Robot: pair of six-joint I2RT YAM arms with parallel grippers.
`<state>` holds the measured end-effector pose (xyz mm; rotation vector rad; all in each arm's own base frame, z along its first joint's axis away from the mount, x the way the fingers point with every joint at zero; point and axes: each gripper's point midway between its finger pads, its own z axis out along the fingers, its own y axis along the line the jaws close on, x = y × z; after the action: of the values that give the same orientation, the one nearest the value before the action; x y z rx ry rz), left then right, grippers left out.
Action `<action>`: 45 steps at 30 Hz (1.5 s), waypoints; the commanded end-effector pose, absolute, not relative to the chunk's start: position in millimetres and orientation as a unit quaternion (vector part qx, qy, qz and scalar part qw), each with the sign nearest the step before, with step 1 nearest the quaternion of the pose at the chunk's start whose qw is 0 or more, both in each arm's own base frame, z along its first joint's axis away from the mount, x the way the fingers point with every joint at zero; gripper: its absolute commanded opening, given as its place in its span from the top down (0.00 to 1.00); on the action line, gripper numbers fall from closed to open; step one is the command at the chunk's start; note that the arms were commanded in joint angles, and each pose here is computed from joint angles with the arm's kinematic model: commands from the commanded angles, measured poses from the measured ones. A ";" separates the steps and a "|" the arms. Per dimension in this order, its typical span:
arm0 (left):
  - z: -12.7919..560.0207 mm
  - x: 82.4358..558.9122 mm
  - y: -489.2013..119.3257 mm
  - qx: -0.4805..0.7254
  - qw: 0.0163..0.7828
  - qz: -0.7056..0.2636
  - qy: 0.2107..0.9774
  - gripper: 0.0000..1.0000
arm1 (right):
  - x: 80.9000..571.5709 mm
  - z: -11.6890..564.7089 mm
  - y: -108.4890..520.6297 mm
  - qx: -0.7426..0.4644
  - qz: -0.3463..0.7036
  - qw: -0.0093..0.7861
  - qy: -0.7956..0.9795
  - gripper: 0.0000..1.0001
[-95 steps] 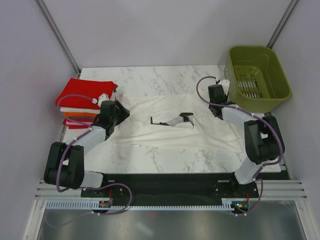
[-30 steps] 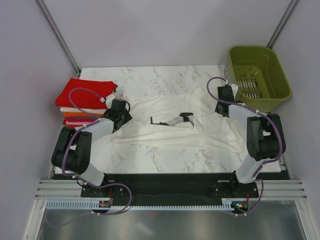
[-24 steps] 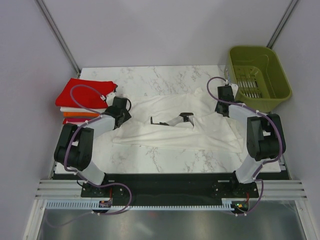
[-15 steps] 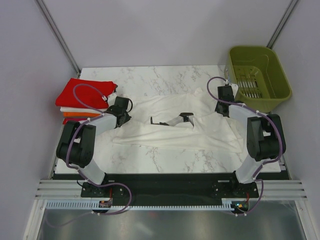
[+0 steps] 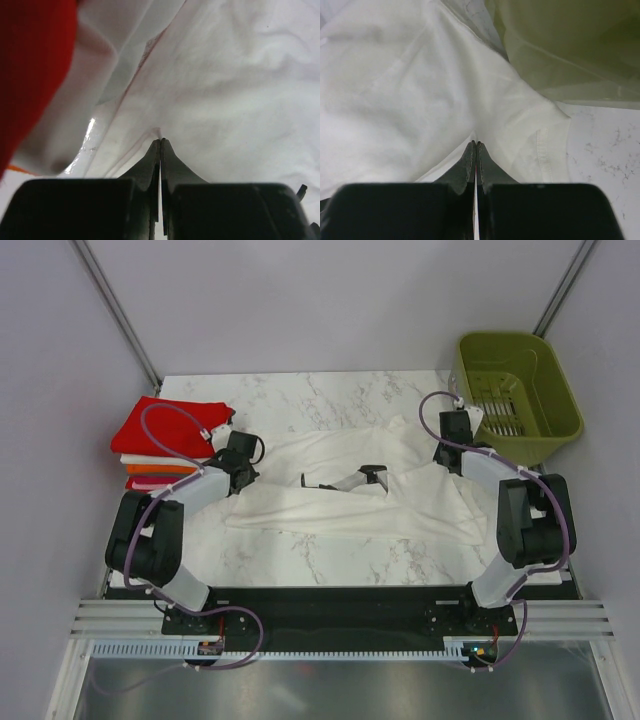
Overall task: Fold and stack the t-shirts
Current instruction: Fold the tshirt
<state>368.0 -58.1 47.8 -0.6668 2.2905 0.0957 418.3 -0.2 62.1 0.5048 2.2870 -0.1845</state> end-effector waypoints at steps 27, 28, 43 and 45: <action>106.6 364.3 -32.3 -0.284 0.397 0.084 0.869 0.98 | 425.3 92.4 -16.7 0.243 -0.061 0.429 0.868 1.00; 105.0 361.0 -29.9 -0.281 0.388 0.094 0.873 0.98 | 425.2 92.1 -16.7 0.243 -0.061 0.429 0.868 1.00; 108.1 352.2 -17.1 -0.278 0.367 0.125 0.879 0.98 | 424.5 93.0 -16.1 0.247 -0.055 0.430 0.867 1.00; 109.0 352.0 -15.7 -0.278 0.367 0.128 0.878 0.98 | 424.1 92.4 -16.0 0.246 -0.055 0.429 0.867 1.00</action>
<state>347.0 -29.5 90.6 -0.7178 2.3139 0.2631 417.7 -13.7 73.4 0.5959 2.2368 -0.1634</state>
